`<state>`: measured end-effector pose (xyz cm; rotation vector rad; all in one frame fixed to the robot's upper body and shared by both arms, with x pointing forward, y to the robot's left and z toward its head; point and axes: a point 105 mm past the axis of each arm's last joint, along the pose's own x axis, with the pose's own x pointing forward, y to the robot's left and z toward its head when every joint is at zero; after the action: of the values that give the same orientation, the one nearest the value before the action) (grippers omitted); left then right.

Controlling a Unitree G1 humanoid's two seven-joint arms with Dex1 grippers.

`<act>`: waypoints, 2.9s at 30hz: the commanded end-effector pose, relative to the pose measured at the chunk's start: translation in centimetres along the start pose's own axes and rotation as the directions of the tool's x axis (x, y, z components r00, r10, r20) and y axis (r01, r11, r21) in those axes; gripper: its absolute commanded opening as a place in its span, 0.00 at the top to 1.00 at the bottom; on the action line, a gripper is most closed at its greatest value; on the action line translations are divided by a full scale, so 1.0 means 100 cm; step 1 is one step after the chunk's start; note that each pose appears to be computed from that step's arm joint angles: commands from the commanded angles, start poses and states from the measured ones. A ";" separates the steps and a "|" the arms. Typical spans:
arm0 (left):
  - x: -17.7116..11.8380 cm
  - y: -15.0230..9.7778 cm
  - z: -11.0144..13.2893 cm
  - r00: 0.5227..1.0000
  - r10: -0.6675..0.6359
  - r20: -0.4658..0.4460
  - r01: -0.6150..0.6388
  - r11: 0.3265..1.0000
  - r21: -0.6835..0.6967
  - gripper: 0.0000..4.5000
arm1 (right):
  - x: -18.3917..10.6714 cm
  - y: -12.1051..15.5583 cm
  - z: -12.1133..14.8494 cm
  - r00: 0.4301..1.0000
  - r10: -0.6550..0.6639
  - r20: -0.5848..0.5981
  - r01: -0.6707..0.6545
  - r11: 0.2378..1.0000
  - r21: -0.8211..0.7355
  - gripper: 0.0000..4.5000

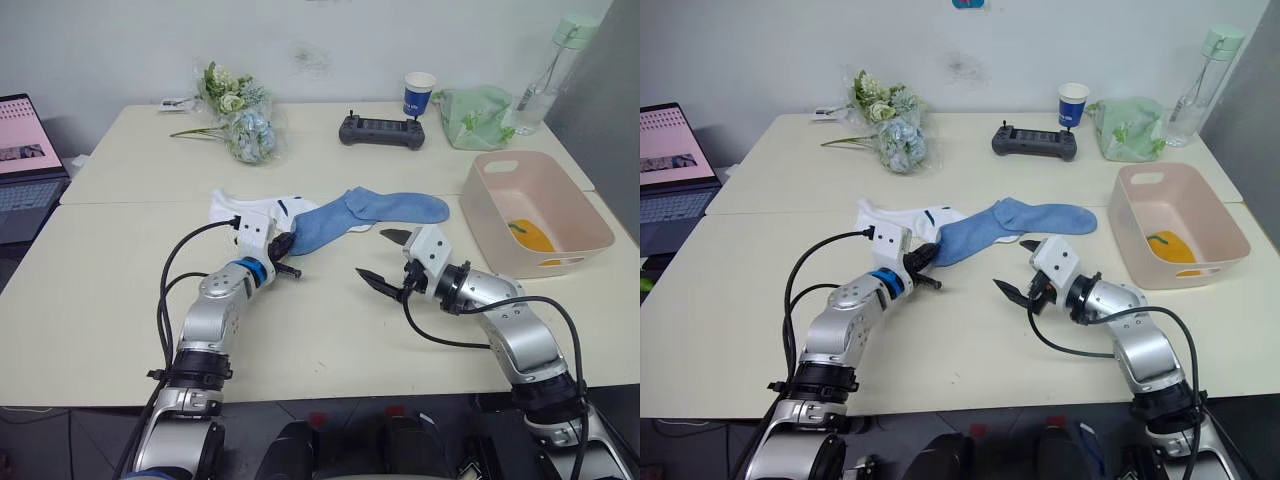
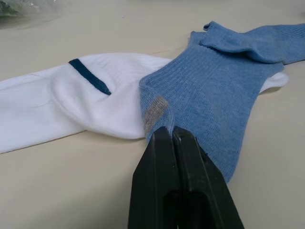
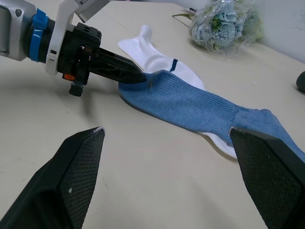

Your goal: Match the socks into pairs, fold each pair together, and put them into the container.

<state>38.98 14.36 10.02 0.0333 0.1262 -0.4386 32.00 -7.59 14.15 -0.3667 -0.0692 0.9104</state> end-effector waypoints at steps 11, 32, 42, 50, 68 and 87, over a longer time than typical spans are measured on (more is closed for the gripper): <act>-0.096 -0.004 0.030 0.971 -0.240 0.020 0.240 0.961 -0.139 0.99 | -0.004 -0.014 0.009 0.997 -0.053 0.054 0.053 0.999 0.009 0.00; -0.147 0.042 -0.018 0.964 -0.142 -0.223 0.134 0.990 -0.050 0.99 | 0.067 0.021 -0.010 0.976 0.191 -0.109 -0.168 0.967 0.193 0.00; -0.146 0.038 -0.016 0.964 -0.148 -0.223 0.144 0.989 -0.034 1.00 | 0.095 0.026 -0.017 0.962 0.206 -0.178 -0.151 0.948 0.281 0.28; -0.145 0.037 -0.016 0.964 -0.142 -0.226 0.137 0.990 -0.035 1.00 | 0.096 0.032 -0.009 0.962 0.235 -0.137 -0.175 0.922 0.346 0.92; -0.080 -0.046 -0.001 0.903 -0.405 -0.146 0.403 0.914 -0.043 1.00 | -0.031 0.011 -0.020 0.962 0.081 -0.259 0.048 0.889 0.456 0.99; -0.104 -0.033 -0.021 0.876 -0.400 -0.270 0.368 0.916 -0.162 1.00 | -0.082 0.012 -0.036 0.940 0.100 -0.327 0.099 0.836 0.540 0.99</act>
<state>27.58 16.01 8.32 -0.0582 0.5136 -0.8280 26.86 -14.59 10.50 0.0355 0.5489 0.7881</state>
